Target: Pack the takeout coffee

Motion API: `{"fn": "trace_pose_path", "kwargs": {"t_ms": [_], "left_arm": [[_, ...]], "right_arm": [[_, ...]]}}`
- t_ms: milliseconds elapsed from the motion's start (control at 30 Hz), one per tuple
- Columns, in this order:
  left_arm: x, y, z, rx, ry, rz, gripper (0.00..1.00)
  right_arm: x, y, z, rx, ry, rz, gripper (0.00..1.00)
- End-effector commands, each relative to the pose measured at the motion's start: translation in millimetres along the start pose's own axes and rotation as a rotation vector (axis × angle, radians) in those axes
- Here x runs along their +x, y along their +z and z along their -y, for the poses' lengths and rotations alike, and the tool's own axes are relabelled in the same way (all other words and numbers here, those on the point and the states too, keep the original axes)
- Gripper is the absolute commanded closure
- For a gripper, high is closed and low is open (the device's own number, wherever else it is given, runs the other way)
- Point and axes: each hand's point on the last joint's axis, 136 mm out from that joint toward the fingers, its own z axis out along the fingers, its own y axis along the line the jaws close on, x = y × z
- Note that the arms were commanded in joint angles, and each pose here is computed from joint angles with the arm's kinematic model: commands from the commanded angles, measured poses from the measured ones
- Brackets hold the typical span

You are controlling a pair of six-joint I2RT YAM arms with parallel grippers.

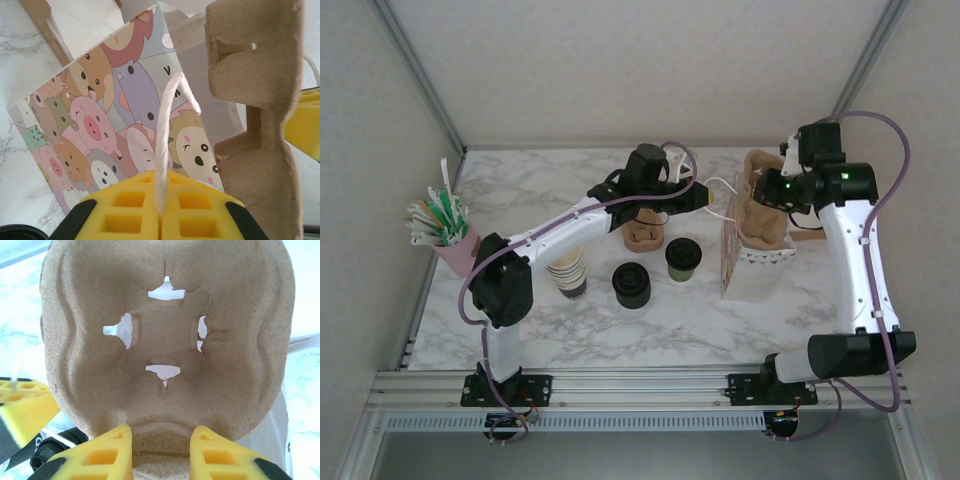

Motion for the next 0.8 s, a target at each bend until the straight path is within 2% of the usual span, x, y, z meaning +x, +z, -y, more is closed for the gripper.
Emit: {"fn": "trace_pose_path", "kwargs": {"t_ms": [0, 333, 767], "left_arm": [[-16, -13, 21, 0.04, 0.033, 0.04, 0.97], [-18, -12, 21, 0.04, 0.036, 0.038, 0.97], [-16, -9, 18, 0.038, 0.03, 0.033, 0.97]], "right_arm": [[3, 2, 1, -0.05, 0.019, -0.052, 0.8], [4, 14, 20, -0.024, 0.036, -0.11, 0.81], [6, 6, -1, -0.072, -0.042, -0.093, 0.81]]}}
